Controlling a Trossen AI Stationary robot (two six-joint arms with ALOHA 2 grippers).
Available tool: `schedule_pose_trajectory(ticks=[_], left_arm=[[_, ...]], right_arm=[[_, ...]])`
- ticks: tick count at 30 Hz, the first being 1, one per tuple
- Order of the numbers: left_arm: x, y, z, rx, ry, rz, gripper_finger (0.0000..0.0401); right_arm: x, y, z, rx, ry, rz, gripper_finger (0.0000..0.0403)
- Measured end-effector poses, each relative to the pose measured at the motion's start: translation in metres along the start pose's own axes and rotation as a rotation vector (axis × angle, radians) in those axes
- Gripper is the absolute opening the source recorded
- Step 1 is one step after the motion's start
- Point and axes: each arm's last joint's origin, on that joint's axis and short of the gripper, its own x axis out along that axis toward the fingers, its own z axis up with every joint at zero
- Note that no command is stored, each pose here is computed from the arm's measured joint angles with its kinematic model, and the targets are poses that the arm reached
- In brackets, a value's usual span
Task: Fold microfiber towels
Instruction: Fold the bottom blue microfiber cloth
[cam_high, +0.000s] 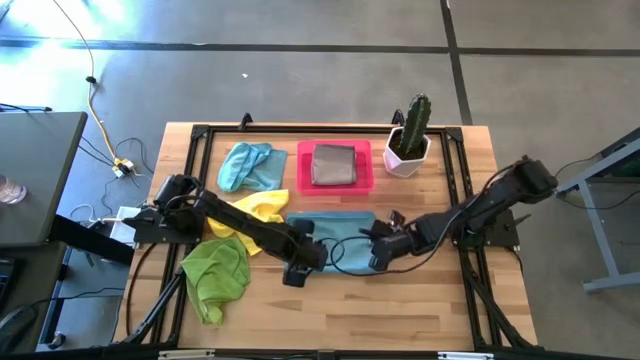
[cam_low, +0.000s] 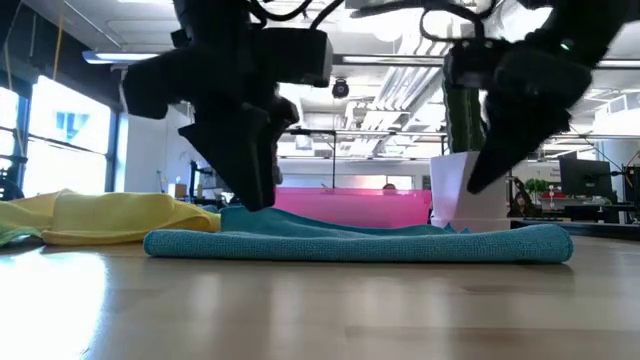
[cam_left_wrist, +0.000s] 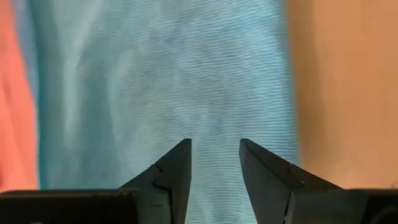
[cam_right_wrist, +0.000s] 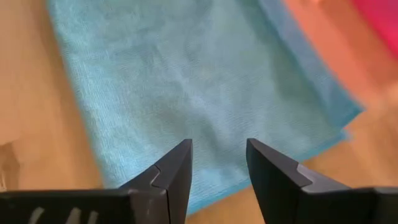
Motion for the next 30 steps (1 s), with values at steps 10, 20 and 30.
schedule_pose_trajectory(ticks=[10, 20, 30], left_arm=[[0.021, -0.008, -0.006, -0.091, 0.087, -0.011, 0.0126], [0.029, -0.033, -0.001, -0.290, 0.045, -0.091, 0.0126], [0.018, -0.046, 0.019, -0.197, -0.108, -0.211, 0.0126]], right_arm=[[0.023, 0.009, -0.018, -0.052, -0.011, -0.016, 0.0145], [0.029, -0.003, -0.016, -0.239, 0.000, -0.125, 0.0145], [0.027, -0.014, -0.006, -0.246, 0.001, -0.139, 0.0145]])
